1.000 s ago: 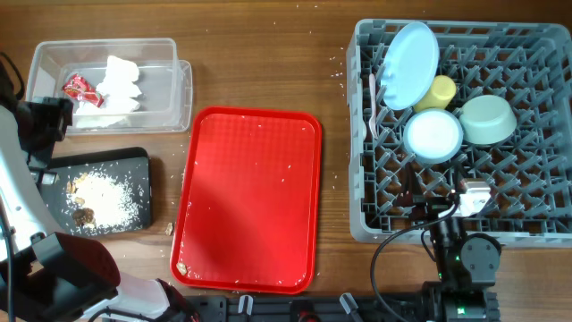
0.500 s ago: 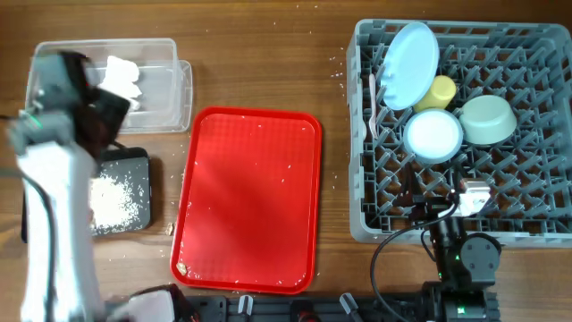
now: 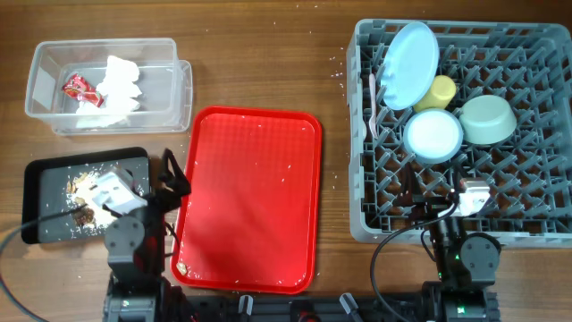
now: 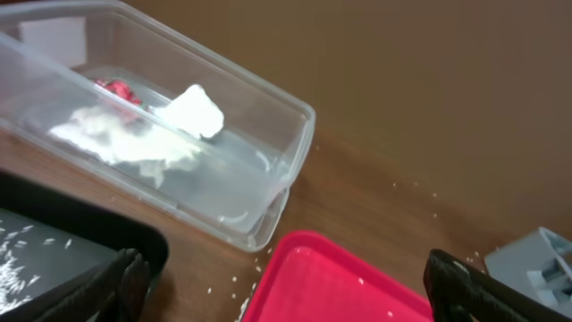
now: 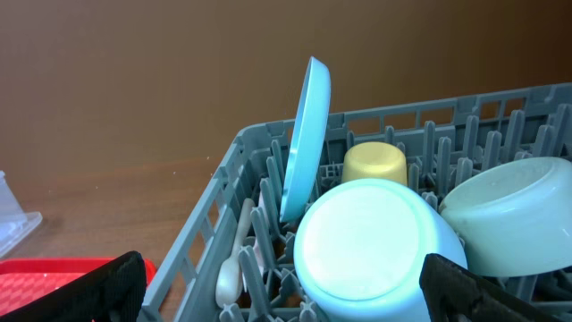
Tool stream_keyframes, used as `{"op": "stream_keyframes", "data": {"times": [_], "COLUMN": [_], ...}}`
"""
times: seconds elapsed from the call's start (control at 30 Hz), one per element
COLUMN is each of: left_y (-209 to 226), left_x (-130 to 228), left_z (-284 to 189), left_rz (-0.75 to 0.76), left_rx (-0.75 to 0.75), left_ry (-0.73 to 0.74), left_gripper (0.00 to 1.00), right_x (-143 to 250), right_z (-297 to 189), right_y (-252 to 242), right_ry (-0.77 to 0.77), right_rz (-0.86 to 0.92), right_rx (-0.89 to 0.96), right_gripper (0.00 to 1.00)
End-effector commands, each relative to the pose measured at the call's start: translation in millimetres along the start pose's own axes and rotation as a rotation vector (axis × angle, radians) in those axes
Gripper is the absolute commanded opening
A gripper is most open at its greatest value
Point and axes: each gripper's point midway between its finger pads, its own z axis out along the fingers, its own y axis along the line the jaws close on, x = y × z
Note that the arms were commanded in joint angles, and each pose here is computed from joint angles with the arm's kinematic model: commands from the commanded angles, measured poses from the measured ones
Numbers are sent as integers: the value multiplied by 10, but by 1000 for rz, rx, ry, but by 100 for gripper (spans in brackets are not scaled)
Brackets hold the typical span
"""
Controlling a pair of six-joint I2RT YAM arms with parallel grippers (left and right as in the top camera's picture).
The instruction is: Sort waste into correct bins and load items into the dishwasher rack
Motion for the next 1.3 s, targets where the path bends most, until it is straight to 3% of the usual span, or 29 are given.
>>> {"op": "stream_keyframes", "data": {"times": [0.0, 0.13, 0.2, 1.27], "left_y": [-40, -204, -284, -268], "left_x": [207, 460, 368, 370], "left_z": [-32, -119, -175, -170], "left_rz": [83, 160, 193, 198], "left_rx": [88, 234, 269, 260], "left_ry": [-9, 20, -31, -31], "left_gripper": [100, 100, 100, 100], "right_x": [-17, -17, -17, -17], "right_z": [-3, -3, -3, -3], "right_y": [-7, -7, -7, -7], "right_ry": [-8, -8, -8, -8], "right_rz": [-13, -13, -12, -12], "right_rx": [3, 3, 3, 3], "right_gripper": [100, 100, 100, 100]}}
